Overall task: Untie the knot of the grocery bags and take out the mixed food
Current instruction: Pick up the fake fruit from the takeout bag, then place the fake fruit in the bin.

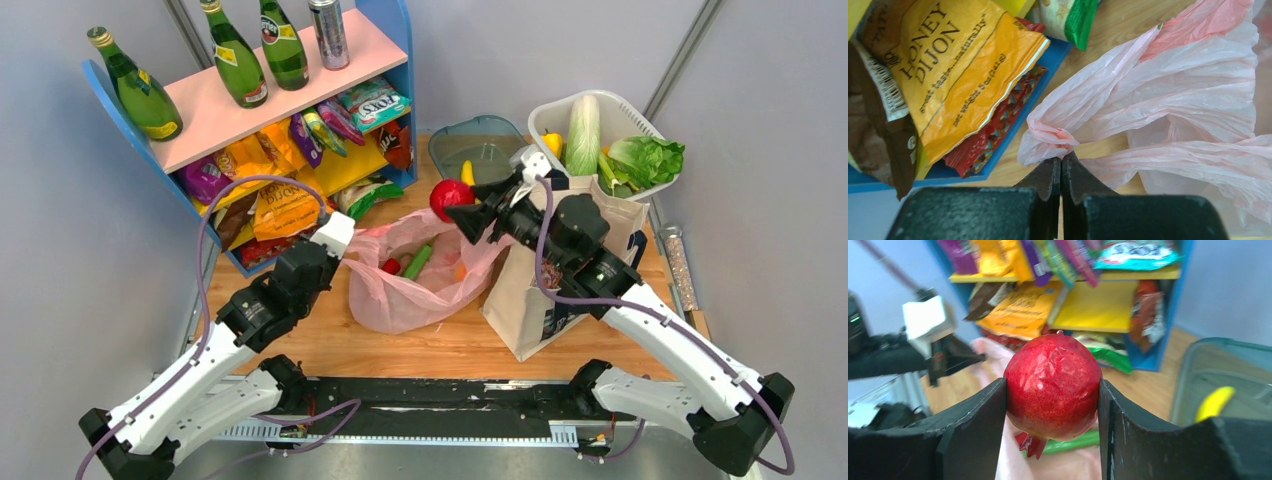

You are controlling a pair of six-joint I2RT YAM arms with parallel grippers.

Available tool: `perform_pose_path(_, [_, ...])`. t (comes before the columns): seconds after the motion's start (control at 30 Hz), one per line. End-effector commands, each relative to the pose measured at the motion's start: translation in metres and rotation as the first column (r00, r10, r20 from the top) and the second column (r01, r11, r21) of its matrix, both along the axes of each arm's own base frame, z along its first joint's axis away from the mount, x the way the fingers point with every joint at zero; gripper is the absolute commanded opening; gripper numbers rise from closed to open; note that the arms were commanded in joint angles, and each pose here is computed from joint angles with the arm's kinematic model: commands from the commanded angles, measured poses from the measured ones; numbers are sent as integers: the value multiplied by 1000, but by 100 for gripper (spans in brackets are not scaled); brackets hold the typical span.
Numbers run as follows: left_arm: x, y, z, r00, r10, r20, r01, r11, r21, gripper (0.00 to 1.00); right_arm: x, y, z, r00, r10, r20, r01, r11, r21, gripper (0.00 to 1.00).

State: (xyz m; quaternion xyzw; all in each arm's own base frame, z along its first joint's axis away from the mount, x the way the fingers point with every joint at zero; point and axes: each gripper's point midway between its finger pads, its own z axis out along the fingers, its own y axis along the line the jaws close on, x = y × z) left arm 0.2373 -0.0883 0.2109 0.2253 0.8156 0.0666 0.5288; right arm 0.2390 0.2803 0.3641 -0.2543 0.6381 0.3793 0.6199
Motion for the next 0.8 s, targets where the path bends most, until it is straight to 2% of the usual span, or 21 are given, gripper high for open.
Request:
perform_pose_path(0.0, [1, 27, 29, 985, 150, 87, -149, 989, -24, 0, 37, -30, 32, 991, -120, 62, 118, 992, 39, 26])
perform_pose_path(0.2, [-7, 56, 47, 947, 270, 173, -264, 963, -58, 0, 100, -74, 23, 962, -273, 18, 273, 962, 15, 26])
perform_pose_path(0.47, [-17, 74, 63, 915, 324, 241, -301, 945, -128, 0, 186, -116, -23, 902, -427, -59, 421, 903, -87, 25])
perform_pose_path(0.77, [-15, 73, 62, 914, 324, 243, -304, 946, -115, 0, 245, -115, -105, 871, -464, -161, 422, 874, -241, 25])
